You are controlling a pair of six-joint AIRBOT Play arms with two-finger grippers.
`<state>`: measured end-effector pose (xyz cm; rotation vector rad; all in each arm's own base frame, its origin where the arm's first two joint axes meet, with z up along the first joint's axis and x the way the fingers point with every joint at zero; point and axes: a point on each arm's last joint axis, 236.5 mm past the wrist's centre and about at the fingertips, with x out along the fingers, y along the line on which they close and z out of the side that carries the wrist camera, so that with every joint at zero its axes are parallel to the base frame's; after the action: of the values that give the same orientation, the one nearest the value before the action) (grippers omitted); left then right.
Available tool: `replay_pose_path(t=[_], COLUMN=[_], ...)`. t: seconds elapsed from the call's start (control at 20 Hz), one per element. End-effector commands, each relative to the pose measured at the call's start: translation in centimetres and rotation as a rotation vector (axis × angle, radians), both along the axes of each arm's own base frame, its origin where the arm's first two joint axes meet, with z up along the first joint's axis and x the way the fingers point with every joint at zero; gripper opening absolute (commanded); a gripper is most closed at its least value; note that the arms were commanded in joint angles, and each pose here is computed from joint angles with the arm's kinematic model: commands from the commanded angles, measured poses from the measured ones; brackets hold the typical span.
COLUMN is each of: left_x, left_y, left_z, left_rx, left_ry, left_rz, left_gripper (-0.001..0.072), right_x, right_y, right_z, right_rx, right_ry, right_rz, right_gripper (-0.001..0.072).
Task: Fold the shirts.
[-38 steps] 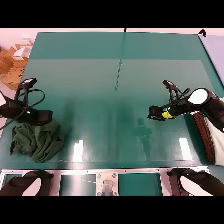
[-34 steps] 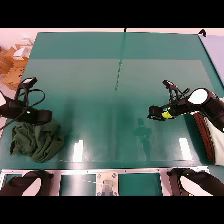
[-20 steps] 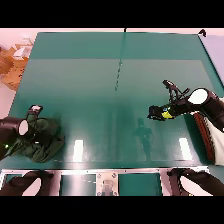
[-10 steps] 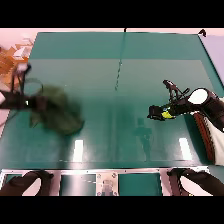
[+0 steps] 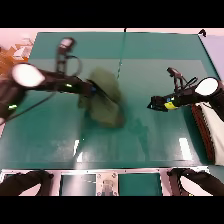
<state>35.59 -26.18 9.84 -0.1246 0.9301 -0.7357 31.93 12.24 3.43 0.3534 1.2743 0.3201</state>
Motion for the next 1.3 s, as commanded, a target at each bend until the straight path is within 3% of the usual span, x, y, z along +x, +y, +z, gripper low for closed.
replay_pose_path(t=[0.0, 0.05, 0.1, 0.35, 0.5, 0.55, 0.6, 0.75, 0.85, 1.15, 1.2, 1.25], left_x=[0.3, 0.8, 1.5, 4.2, 4.1, 4.1, 4.4, 4.6, 3.3, 2.1, 1.6, 1.1], left_y=[-3.2, -2.0, 0.0, 11.0, 12.1, 11.6, 10.9, 8.5, 8.2, 8.3, 8.4, 9.0], left_z=[-5.9, -5.9, -5.2, -5.2, -8.9, -10.5, -11.7, -15.2, -17.3, -18.3, -18.1, -17.8], left_rx=[0.032, 0.042, 0.054, 0.090, 0.082, 0.067, 0.035, -0.039, -0.015, 0.016, 0.031, 0.065], left_ry=[0.121, 0.136, 0.150, 0.295, 0.359, 0.377, 0.392, 0.474, 0.549, 0.595, 0.601, 0.614], left_rz=[-0.048, -0.035, -0.015, 0.215, 0.278, 0.294, 0.313, 0.322, 0.292, 0.259, 0.224, 0.195], left_gripper=[0.0715, 0.0715, 0.0715, 0.0714, 0.0714, 0.0714, 0.0714, 0.0714, 0.0714, 0.0714, 0.0714, 0.0714], right_x=[1.4, 1.5, 1.8, 3.8, 5.8, 6.9, 8.0, 10.9, 12.5, 16.6, 17.0, 17.2], right_y=[-0.4, -0.9, -1.8, -5.9, -4.7, -4.0, -3.2, -0.1, 2.2, 9.3, 9.9, 10.2], right_z=[2.3, 2.2, 2.1, -1.0, -4.7, -5.9, -6.9, -9.2, -11.1, -13.9, -14.0, -13.7], right_rx=[0.004, 0.003, 0.000, 0.011, 0.106, 0.141, 0.189, 0.316, 0.327, 0.333, 0.335, 0.337], right_ry=[-0.056, -0.052, -0.050, 0.025, 0.081, 0.080, 0.078, 0.106, 0.131, 0.142, 0.140, 0.134], right_rz=[-0.014, -0.026, -0.051, -0.177, -0.170, -0.181, -0.191, -0.174, -0.126, -0.008, 0.003, 0.015], right_gripper=[0.0348, 0.0441, 0.0476, 0.0471, 0.0469, 0.0432, 0.0339, 0.0337, 0.0377, 0.0352, 0.0311, 0.0178])
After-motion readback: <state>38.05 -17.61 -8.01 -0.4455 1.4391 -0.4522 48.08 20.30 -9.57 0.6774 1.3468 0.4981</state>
